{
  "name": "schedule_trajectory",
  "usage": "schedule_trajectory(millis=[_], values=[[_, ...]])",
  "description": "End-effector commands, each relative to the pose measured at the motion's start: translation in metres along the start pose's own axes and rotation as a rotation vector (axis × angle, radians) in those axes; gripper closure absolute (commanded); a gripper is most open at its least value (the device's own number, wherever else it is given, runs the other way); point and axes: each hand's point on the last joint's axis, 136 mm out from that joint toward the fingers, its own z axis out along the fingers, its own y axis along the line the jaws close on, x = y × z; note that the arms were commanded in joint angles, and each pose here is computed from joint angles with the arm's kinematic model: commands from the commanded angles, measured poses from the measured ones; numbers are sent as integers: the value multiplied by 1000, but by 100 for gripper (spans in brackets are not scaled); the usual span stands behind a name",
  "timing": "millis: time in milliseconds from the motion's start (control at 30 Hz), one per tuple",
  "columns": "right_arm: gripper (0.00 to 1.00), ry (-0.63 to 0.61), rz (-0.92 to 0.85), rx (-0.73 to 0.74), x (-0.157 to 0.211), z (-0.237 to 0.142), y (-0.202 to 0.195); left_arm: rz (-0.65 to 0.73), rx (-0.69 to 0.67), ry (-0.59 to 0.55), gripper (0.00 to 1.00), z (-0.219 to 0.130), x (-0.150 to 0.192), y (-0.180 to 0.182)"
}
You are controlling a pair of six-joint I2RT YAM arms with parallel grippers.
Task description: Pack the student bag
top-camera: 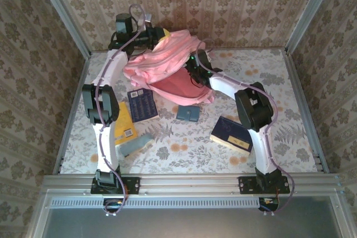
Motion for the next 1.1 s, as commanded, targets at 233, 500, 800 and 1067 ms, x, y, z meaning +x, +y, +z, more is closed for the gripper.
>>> schedule_trajectory(millis=[233,500,800,1067], values=[[12,29,-318,-145,-13,-115,21,202,93,21,100,0,7,-69],[11,176,-563,-72,43,-170,-28,217,-55,71,100,22,27,-36],[15,419,-761,-58,116,-186,-57,186,-220,100,100,47,41,25],[13,550,-989,67,173,-164,-69,263,-425,55,100,49,31,55]])
